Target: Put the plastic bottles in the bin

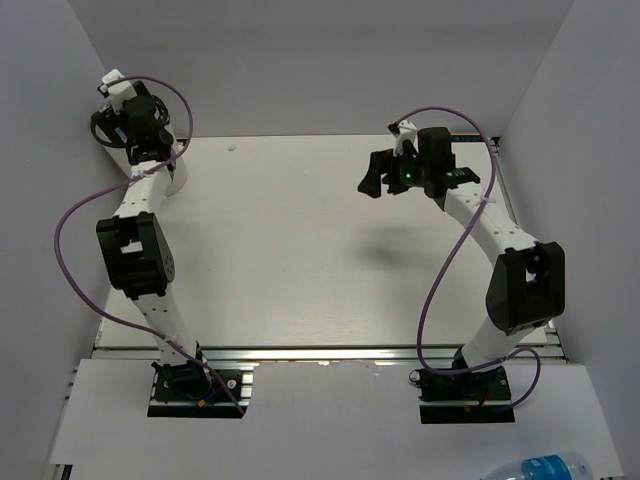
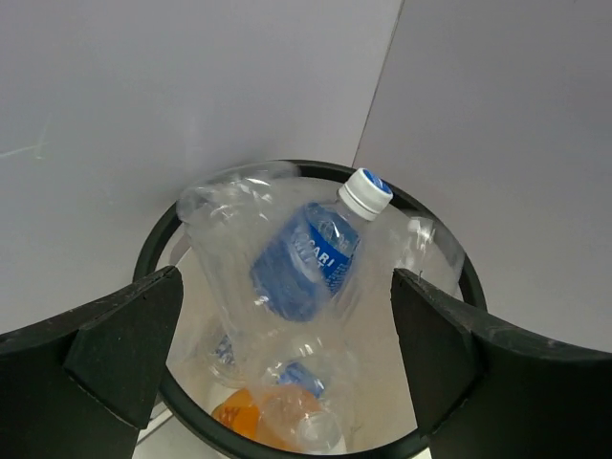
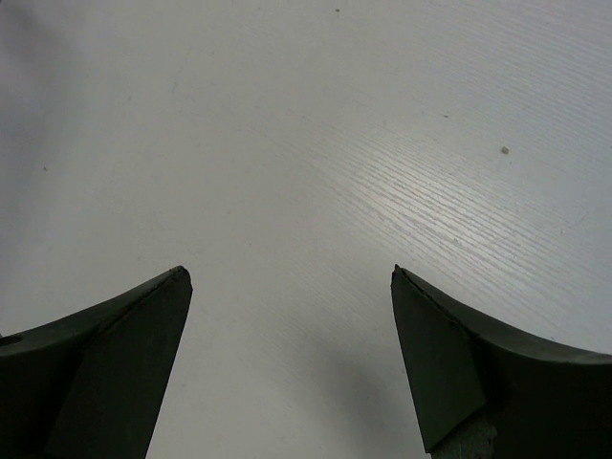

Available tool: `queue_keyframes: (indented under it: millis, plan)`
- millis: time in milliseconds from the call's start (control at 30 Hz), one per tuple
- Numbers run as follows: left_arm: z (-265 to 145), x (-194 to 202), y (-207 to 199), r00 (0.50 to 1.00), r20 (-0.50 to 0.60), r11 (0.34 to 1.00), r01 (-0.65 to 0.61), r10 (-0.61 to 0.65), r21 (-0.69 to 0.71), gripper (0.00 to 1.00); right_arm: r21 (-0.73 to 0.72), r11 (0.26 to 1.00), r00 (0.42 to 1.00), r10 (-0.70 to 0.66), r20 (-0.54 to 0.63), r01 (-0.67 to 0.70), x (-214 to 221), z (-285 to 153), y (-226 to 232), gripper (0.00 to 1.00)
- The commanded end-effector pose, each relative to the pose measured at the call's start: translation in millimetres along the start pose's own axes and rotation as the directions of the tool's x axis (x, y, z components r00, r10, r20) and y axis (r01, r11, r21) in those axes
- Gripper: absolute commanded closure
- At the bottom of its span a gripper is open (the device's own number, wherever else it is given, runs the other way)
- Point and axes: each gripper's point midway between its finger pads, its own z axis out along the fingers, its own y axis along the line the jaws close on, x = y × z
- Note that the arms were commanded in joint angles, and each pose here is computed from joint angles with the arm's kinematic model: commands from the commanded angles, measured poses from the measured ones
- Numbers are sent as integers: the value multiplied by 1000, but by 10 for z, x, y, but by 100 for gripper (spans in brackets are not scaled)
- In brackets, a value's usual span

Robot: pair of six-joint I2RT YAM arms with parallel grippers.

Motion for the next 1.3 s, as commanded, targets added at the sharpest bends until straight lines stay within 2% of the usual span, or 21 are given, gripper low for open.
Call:
queue_keyframes:
  millis: [0,100,233,433,667,700,900,1000,1033,1167,1267]
  plan:
    - [-185,-912,110,991,77,994,107,-106,-9,2,25,1000,996,-17,92,15,-295,-219,48,11]
    - [-297,-1087,108,989,40,990,141,-141,6,2,37,999,991,-9,136,4,-417,-300,63,11]
    - [-590,-1274,95,985,-37,981,169,-166,91,2,61,998,983,-7,185,-5,-479,-387,41,11]
    - [-996,-1230,19,977,-148,965,178,-151,194,2,109,994,957,-3,291,-30,-658,-602,19,11]
    - [-1369,-1280,-49,963,-215,931,220,-160,292,2,191,977,934,24,357,-99,-710,-786,-76,11]
    - [-1460,-1372,-55,961,-211,918,238,-177,316,2,200,973,931,33,362,-112,-703,-806,-88,11]
    - [-1775,-1349,-213,958,-243,890,242,-155,386,2,207,954,912,125,391,-219,-568,-949,-90,11]
    - [-1894,-1362,-207,954,-246,875,263,-173,406,2,264,922,901,160,403,-282,-471,-1052,-197,11]
    - [-2016,-1252,-319,951,-267,860,263,-156,437,2,280,913,899,167,405,-296,-441,-1099,-213,11]
    - [-2134,-1202,-331,946,-287,852,272,-152,448,2,331,881,907,211,364,-338,-149,-1166,-294,11]
    - [-2177,-1158,-304,943,-298,851,273,-146,448,2,368,854,893,216,395,-369,-74,-1268,-358,11]
